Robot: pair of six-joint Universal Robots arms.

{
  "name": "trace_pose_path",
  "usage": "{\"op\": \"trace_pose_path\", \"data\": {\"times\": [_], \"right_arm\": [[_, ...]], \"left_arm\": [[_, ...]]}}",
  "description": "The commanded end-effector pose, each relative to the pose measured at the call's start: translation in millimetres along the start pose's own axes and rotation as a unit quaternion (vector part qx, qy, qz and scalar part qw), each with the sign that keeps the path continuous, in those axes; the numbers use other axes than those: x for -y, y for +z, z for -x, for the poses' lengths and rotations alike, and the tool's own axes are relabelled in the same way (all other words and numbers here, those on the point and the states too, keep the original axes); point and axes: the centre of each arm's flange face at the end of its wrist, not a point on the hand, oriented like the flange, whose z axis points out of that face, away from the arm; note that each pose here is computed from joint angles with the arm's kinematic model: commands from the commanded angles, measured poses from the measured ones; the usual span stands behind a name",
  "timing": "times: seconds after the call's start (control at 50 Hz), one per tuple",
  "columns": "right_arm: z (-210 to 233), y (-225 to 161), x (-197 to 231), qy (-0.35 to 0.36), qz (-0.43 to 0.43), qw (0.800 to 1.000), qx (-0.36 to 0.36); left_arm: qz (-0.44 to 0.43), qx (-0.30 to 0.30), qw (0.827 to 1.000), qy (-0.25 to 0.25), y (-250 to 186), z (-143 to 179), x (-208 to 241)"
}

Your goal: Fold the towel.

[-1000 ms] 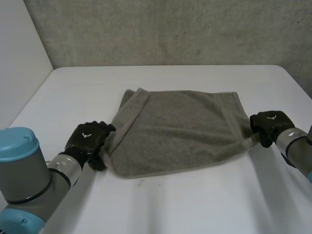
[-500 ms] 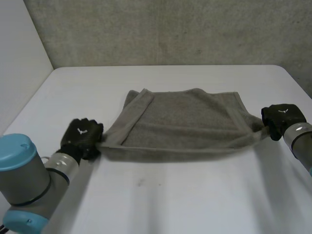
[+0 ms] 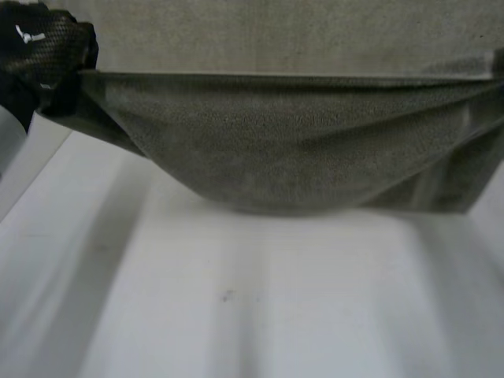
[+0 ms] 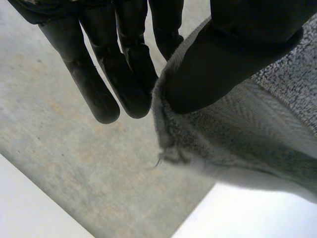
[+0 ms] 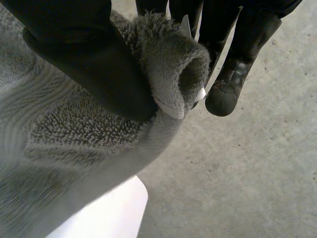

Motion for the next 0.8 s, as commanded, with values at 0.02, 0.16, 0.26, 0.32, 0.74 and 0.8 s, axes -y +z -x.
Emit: {"op": "trace_pose_path", "data": {"times": [0.02, 0.16, 0.26, 0.32, 0.74, 0.8], "right_arm": [[29.2, 23.2, -30.0, -0.02, 0.068, 0.995, 0.065], [95.5, 46.5, -89.1, -0.065, 0.156, 0.971, 0.168], [110.4, 71.9, -98.7, -0.062, 0.143, 0.976, 0.153], [108.0, 95.1, -80.1, -0.053, 0.076, 0.991, 0.1], [60.8, 99.1, 4.1, 0.032, -0.172, 0.983, -0.056], [71.1, 98.7, -6.5, 0.033, -0.151, 0.988, -0.031]], "left_arm": [[0.095, -0.045, 0.994, -0.006, 26.6, -3.5, -15.5], [0.231, -0.118, 0.965, -0.028, 58.2, -39.9, -91.3], [0.234, -0.125, 0.964, -0.028, 84.4, -52.6, -117.7], [0.165, -0.096, 0.981, -0.022, 114.6, -47.0, -103.3], [-0.161, 0.087, 0.97, -0.162, 157.8, 38.8, 5.7], [-0.119, 0.074, 0.976, -0.167, 156.3, 29.1, -17.8]]}}
